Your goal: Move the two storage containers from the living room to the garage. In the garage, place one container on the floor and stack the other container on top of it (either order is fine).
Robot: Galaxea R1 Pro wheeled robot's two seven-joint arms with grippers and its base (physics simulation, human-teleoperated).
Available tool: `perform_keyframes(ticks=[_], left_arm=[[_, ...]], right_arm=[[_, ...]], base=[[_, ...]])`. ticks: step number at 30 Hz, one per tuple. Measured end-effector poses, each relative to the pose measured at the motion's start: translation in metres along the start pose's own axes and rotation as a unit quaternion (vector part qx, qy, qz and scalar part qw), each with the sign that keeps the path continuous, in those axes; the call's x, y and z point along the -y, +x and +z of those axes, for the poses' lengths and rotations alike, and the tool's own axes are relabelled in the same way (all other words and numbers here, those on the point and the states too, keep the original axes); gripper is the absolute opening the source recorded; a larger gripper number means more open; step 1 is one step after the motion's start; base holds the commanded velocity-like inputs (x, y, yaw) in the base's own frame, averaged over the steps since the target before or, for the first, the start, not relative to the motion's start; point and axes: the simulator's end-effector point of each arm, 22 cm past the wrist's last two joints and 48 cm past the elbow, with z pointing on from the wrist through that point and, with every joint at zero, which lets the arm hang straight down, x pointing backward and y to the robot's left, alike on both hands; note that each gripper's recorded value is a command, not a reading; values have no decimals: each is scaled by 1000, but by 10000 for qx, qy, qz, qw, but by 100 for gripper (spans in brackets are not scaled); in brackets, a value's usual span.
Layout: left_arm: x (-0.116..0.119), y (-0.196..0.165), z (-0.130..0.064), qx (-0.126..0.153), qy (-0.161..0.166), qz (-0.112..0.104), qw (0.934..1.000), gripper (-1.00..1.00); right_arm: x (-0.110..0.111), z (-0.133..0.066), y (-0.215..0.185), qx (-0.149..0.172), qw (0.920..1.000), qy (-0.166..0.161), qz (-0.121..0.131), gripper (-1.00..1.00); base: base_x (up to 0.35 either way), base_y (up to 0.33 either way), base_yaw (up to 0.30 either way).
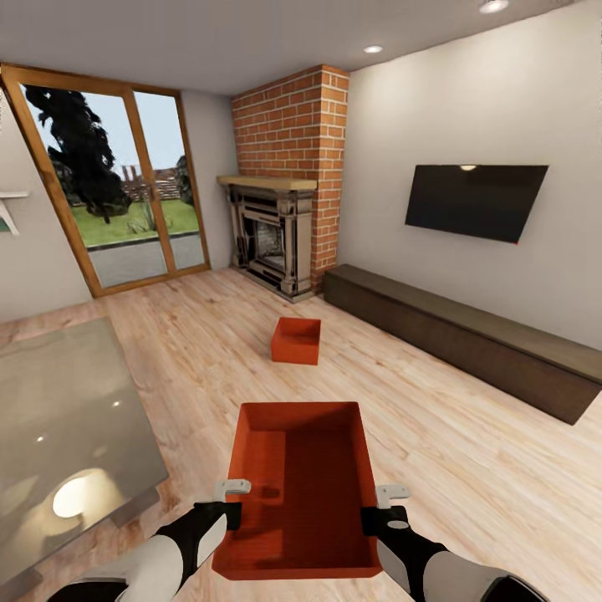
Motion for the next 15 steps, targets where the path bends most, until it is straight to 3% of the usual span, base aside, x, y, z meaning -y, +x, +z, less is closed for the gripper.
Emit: perform_keyframes(ticks=[15], left_arm=[[0, -10, -7, 115, 3, -7, 9999, -100]], right_arm=[[1, -5, -11, 114, 9999, 6, 9, -100]], base=[[0, 0, 0]])
